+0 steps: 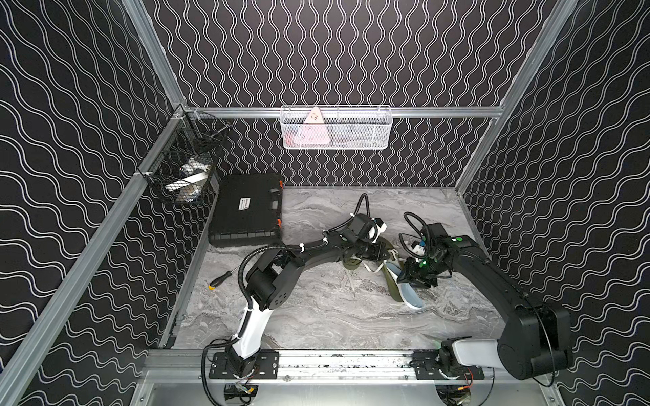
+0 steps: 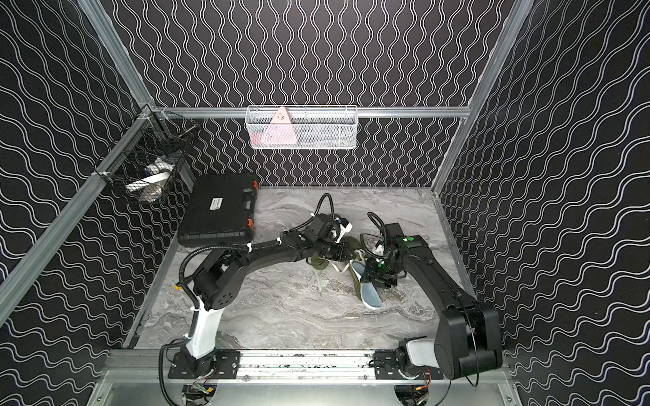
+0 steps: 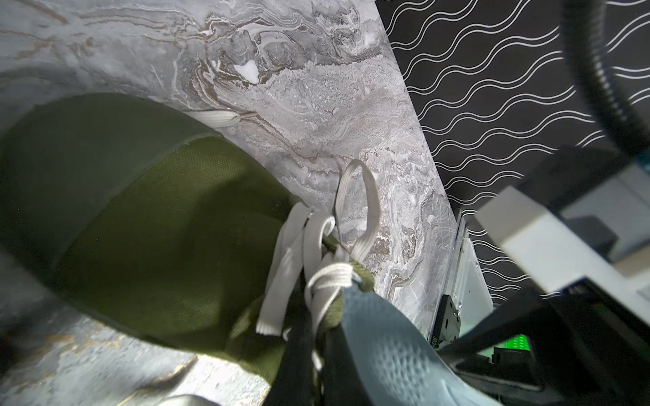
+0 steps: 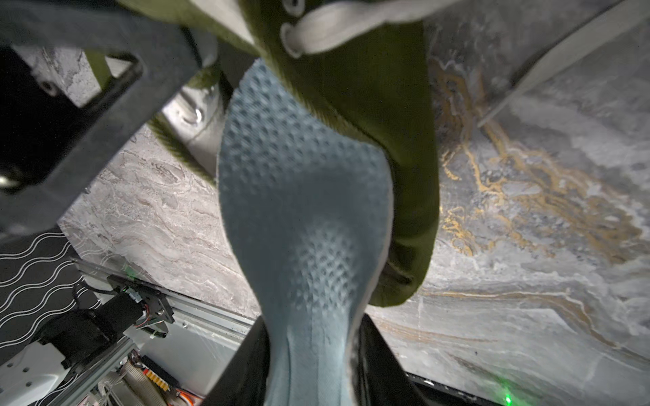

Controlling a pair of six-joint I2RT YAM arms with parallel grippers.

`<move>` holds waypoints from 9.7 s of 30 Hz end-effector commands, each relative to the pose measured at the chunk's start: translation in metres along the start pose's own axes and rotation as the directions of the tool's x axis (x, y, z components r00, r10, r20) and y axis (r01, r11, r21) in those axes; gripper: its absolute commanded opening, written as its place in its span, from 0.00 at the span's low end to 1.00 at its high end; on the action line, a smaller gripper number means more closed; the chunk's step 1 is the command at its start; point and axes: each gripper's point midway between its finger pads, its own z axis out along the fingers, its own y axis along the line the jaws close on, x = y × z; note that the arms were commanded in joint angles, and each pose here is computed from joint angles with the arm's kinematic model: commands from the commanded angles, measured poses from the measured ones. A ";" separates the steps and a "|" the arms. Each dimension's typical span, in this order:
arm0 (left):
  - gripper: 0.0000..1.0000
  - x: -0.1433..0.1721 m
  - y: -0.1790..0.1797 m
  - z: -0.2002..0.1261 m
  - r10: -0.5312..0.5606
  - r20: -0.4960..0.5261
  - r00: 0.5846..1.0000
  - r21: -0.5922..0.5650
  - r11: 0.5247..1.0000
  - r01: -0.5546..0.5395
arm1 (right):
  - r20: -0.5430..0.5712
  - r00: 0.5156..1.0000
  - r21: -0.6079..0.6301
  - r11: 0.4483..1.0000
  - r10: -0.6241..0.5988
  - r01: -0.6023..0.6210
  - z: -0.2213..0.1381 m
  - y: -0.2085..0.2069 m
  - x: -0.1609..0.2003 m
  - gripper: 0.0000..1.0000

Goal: Insert the insole into the shoe

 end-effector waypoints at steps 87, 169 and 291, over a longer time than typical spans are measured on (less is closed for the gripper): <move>0.00 0.008 -0.006 -0.008 -0.003 -0.176 0.984 0.231 0.972 0.045 | 0.359 0.855 0.232 0.923 -0.374 0.306 0.043 0.028 -0.076 0.45; 0.00 0.012 0.012 -0.015 -0.137 -0.027 0.990 0.024 0.990 0.137 | 0.154 0.973 0.084 0.979 0.172 -0.186 0.046 0.039 0.046 0.78; 0.00 0.017 0.006 -0.023 -0.123 -0.305 0.944 0.209 0.959 0.193 | 0.103 0.932 0.502 0.827 -0.348 0.253 0.047 0.029 0.002 0.54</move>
